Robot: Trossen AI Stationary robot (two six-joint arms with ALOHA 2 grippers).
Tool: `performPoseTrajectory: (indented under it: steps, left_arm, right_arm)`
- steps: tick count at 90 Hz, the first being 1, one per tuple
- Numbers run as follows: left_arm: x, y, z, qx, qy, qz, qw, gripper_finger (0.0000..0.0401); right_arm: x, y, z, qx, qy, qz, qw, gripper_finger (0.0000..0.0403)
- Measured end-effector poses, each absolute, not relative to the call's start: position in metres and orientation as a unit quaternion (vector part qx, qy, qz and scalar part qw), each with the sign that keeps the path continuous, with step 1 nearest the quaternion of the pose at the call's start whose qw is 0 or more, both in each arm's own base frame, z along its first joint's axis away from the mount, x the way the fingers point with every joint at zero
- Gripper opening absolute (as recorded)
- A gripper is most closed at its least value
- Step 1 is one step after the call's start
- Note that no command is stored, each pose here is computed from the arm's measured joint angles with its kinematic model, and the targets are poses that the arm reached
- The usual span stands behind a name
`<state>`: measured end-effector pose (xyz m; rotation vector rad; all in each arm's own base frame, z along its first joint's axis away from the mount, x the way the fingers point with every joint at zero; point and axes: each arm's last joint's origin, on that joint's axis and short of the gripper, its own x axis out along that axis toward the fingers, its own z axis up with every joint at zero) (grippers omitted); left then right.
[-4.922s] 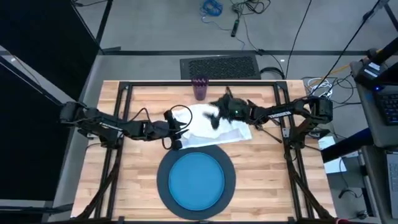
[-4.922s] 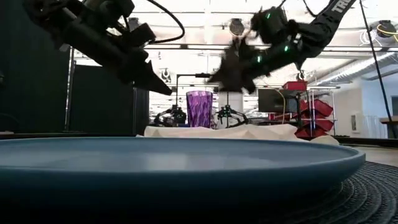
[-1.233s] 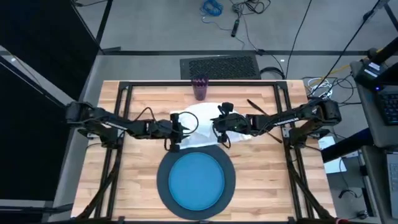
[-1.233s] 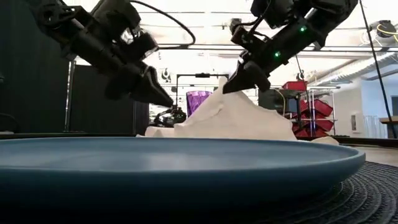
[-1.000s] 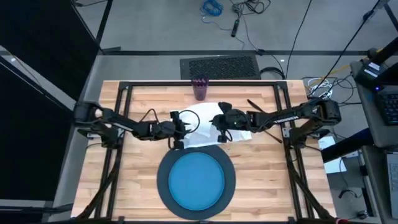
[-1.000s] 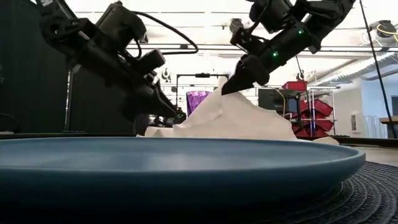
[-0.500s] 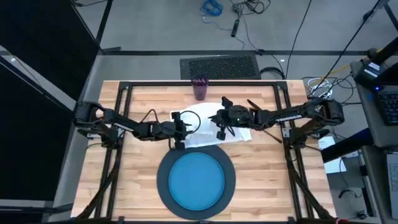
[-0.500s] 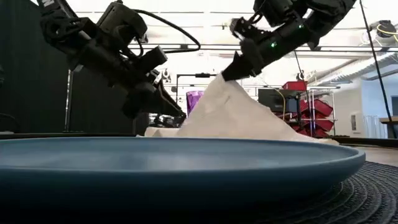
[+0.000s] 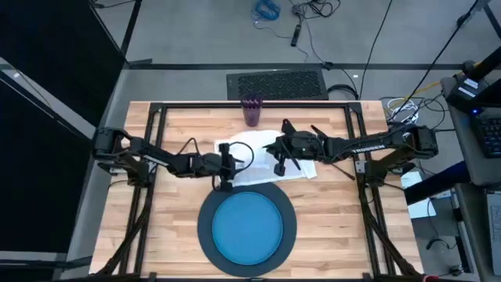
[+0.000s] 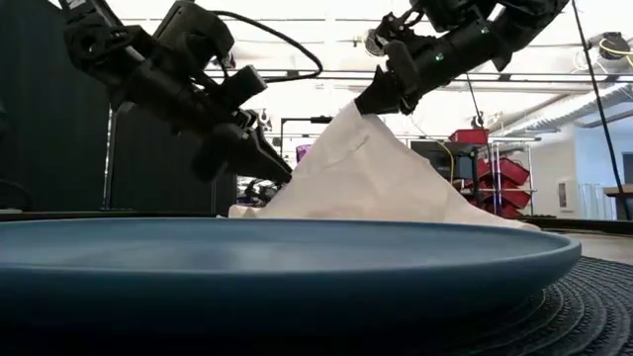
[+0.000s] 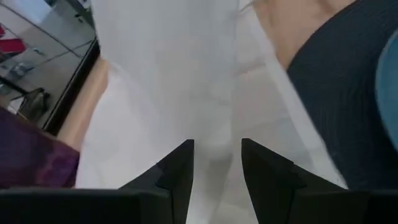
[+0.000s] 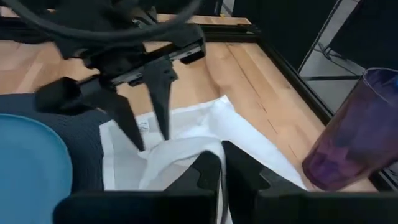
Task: Set table place
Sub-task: Fold the white table napkin on the table
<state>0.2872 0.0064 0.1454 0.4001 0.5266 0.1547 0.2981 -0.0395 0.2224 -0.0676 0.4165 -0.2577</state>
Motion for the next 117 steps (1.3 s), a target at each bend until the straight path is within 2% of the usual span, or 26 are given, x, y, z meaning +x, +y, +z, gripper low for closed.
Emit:
performPoseTrajectory:
  steps: [23,68,99,108,117]
  left_arm:
    - [0.287,0.008,0.145,0.202,0.269,0.098,0.936,0.0118]
    - [0.283,0.017,0.147,0.234,0.287,0.248,0.895,0.0118]
    - [0.281,0.018,0.145,0.244,0.304,0.269,0.881,0.0118]
    - [0.281,0.018,0.145,0.244,0.304,0.270,0.880,0.0100]
    - [0.281,0.017,0.145,0.242,0.300,0.270,0.882,0.0045]
  right_arm:
    - [0.297,-0.039,0.227,-0.022,0.193,-0.130,0.972,0.0000]
    - [0.297,-0.038,0.229,-0.008,0.181,-0.103,0.978,0.0000]
    - [0.298,-0.037,0.230,-0.008,0.180,-0.103,0.978,0.0000]
    - [0.298,-0.037,0.230,-0.011,0.180,-0.103,0.978,0.0000]
    - [0.298,-0.037,0.230,-0.017,0.181,-0.102,0.978,0.0000]
